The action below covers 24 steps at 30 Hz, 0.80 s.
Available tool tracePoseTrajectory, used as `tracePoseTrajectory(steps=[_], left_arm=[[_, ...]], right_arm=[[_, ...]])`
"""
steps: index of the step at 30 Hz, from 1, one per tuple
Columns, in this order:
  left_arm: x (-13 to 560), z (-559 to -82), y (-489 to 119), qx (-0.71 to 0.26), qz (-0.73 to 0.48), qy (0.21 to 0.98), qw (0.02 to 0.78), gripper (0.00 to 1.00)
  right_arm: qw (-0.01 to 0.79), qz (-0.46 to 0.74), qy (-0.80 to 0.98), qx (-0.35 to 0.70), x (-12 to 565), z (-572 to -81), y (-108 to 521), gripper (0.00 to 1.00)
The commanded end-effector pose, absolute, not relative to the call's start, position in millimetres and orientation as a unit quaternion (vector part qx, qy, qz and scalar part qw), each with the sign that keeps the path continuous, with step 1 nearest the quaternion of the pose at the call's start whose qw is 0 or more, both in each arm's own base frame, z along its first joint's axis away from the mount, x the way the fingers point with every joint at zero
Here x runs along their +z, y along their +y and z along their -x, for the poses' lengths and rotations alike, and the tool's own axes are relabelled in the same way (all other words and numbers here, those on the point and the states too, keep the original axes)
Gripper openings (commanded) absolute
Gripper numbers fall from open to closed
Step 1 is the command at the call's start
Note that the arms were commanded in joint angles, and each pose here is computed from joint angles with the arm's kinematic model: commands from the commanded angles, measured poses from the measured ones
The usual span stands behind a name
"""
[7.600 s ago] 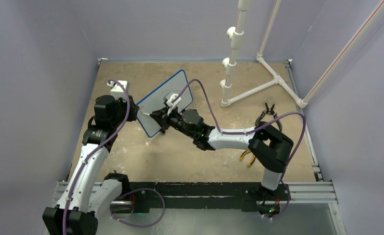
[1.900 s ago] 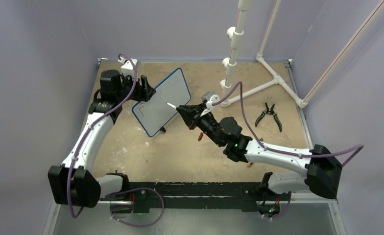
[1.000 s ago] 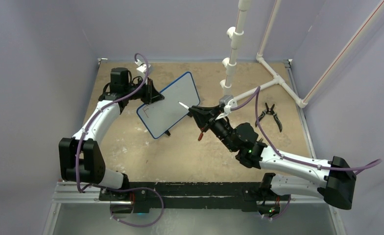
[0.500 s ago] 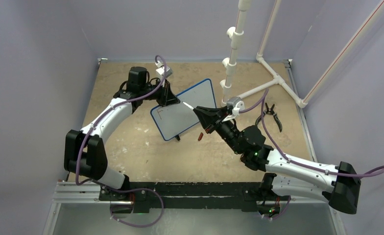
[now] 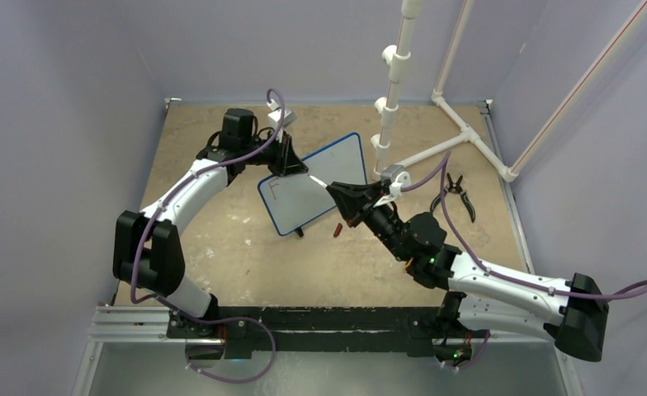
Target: Write a sentence on the whiteboard
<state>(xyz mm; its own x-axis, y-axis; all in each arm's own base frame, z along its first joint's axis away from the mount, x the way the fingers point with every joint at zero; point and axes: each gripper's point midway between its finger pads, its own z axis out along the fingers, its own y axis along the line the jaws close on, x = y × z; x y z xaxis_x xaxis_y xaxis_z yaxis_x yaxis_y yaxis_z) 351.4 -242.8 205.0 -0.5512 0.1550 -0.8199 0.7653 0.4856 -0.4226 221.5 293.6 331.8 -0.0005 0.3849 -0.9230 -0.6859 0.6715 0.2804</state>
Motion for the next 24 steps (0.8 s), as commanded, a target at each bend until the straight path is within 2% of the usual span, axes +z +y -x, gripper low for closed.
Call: tracePoseTrajectory(steps=[1,3,6,10,14,20,24], left_arm=[[169,-329,-243,-0.407,-0.278,0.819,0.295,0.15],[179,-329,-239,-0.395,-0.285,0.816,0.313,0.22],[188,-330,-232,-0.372,-0.288,0.815,0.338,0.26],[198,-330,-223,-0.361,-0.284,0.811,0.363,0.44],[214,-333,-214,-0.36,-0.276,0.8,0.394,0.54],[240,-340,-191,-0.369,-0.246,0.778,0.445,0.58],[241,-336,-183,-0.367,-0.244,0.776,0.451,0.57]], right_arm=[[0.704,0.113,0.583,0.389,342,-220,284,0.0],[0.704,0.116,0.58,0.392,343,-217,282,0.0],[0.702,0.121,0.581,0.394,341,-215,281,0.0],[0.691,0.137,0.587,0.399,335,-211,286,0.0],[0.69,0.154,0.58,0.404,327,-207,287,0.0],[0.673,0.197,0.566,0.434,309,-218,293,0.0],[0.666,0.229,0.56,0.436,301,-225,299,0.0]])
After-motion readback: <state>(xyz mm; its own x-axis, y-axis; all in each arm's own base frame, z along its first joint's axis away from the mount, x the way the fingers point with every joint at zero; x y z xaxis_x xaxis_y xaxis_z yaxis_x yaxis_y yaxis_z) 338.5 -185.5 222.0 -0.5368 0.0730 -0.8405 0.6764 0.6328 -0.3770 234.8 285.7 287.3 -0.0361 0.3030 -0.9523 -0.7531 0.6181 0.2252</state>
